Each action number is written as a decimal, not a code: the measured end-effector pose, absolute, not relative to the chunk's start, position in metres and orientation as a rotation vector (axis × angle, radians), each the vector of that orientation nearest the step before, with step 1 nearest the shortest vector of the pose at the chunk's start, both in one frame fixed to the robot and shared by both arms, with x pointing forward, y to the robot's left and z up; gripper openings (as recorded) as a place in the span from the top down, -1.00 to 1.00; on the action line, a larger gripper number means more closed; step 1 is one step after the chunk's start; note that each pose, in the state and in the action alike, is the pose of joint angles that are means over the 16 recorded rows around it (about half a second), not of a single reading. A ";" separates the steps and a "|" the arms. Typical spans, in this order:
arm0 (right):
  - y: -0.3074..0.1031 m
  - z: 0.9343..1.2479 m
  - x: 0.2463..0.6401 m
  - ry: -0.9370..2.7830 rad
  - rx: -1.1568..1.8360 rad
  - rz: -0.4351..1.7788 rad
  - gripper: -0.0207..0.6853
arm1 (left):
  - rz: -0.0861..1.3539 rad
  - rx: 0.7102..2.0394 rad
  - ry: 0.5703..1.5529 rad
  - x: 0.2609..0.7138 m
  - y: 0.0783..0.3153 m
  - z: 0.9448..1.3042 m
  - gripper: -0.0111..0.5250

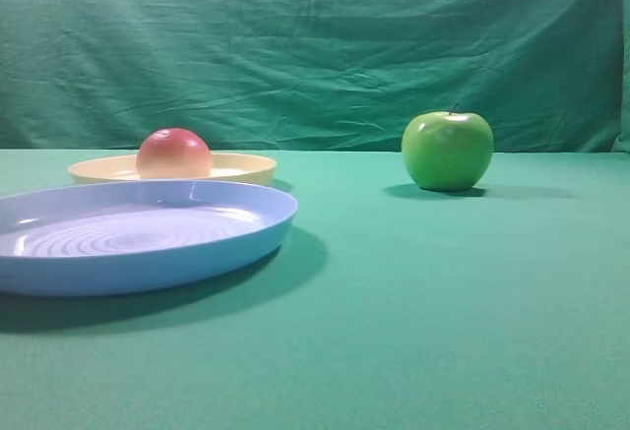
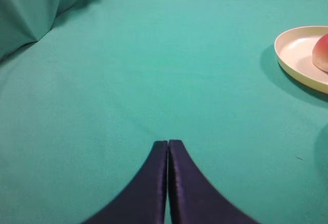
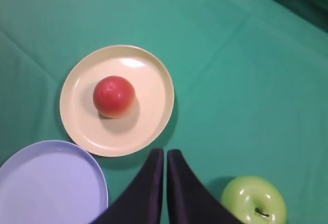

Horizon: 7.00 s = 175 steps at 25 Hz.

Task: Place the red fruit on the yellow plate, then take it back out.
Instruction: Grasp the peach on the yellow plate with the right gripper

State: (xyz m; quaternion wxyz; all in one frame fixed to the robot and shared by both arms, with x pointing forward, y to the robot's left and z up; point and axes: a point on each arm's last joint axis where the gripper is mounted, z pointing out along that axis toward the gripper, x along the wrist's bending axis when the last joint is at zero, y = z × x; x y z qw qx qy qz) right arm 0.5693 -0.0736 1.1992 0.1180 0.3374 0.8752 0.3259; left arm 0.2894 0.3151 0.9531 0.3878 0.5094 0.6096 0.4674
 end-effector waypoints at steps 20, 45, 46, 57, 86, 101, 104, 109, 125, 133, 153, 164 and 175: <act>-0.161 1.232 0.441 2.471 1.143 0.963 0.94 | 1.189 1.296 1.551 0.289 0.315 0.953 0.96; -0.277 1.145 0.320 1.767 1.358 1.107 0.94 | 1.191 1.298 1.550 0.289 0.315 0.953 0.96; -0.279 1.138 0.316 1.727 1.357 1.117 0.94 | 1.191 1.298 1.550 0.289 0.315 0.953 0.96; -0.295 1.043 0.290 1.429 1.334 1.175 0.94 | 1.191 1.298 1.550 0.289 0.315 0.953 0.96; -0.297 0.946 0.291 1.437 1.457 1.108 0.94 | 1.191 1.298 1.550 0.289 0.315 0.953 0.96; -0.297 0.950 0.292 1.383 1.455 1.163 0.94 | 1.190 1.298 1.550 0.289 0.315 0.953 0.96; -0.297 0.956 0.294 1.350 1.439 1.198 0.94 | 1.190 1.297 1.550 0.289 0.315 0.953 0.96; -0.296 0.978 0.296 1.308 1.404 1.251 0.94 | 1.190 1.297 1.551 0.289 0.315 0.953 0.96; -0.278 1.092 0.321 1.629 1.343 1.222 0.94 | 1.189 1.296 1.551 0.289 0.315 0.953 0.96; -0.253 1.117 0.346 2.012 1.384 1.038 0.94 | 1.189 1.296 1.551 0.289 0.315 0.953 0.96; -0.194 1.125 0.437 2.352 1.318 0.842 0.94 | 1.189 1.296 1.551 0.289 0.315 0.953 0.96; -0.134 1.106 0.527 2.517 1.116 0.879 0.94 | 1.189 1.296 1.551 0.289 0.315 0.953 0.96; -0.032 1.070 0.594 2.685 0.806 0.942 0.94 | 1.190 1.297 1.550 0.289 0.315 0.953 0.96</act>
